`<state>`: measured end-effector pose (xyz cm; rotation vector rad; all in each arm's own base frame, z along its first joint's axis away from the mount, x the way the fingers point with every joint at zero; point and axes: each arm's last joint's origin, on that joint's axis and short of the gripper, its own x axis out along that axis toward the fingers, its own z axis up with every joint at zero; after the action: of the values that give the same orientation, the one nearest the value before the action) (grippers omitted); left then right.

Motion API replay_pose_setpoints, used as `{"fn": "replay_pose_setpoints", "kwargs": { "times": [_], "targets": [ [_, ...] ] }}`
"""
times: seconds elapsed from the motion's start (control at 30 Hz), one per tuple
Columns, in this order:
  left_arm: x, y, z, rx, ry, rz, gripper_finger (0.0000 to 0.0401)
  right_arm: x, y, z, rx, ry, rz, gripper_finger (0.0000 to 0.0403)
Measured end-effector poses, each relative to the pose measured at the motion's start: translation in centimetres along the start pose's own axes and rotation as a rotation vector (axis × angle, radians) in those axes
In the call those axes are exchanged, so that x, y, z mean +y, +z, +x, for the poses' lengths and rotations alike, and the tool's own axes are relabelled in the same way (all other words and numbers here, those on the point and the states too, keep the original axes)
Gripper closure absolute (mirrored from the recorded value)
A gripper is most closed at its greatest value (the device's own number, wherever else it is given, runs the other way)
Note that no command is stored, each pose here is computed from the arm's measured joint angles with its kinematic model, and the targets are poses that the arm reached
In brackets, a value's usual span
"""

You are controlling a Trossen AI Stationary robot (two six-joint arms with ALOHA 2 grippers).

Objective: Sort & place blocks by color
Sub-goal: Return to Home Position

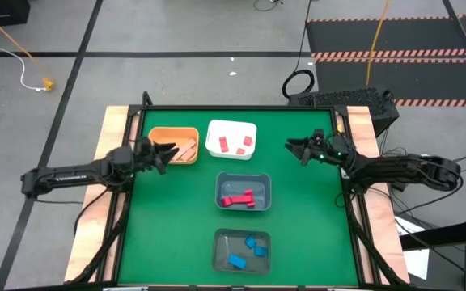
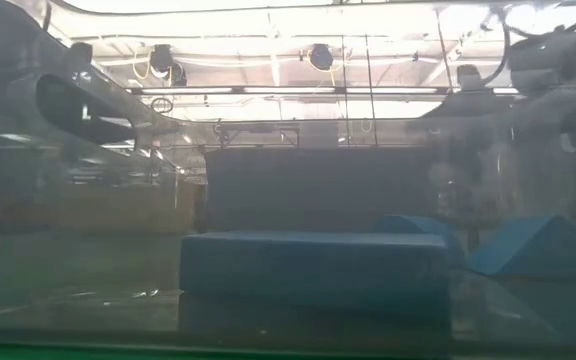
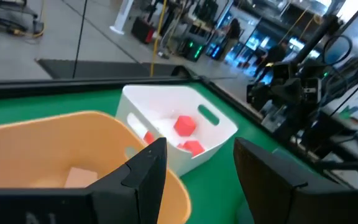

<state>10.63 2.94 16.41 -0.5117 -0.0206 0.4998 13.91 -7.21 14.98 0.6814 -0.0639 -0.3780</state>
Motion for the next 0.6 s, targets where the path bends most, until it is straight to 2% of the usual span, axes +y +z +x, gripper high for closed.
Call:
{"fn": "replay_pose_setpoints", "kwargs": {
  "times": [0.6],
  "targets": [
    [-0.3, 1.4, -1.3, -0.148, -0.086, -0.051, 0.0215, 3.0, 3.2, -2.7, -0.277, 0.219, -0.047, 0.0181]
  ]
}}
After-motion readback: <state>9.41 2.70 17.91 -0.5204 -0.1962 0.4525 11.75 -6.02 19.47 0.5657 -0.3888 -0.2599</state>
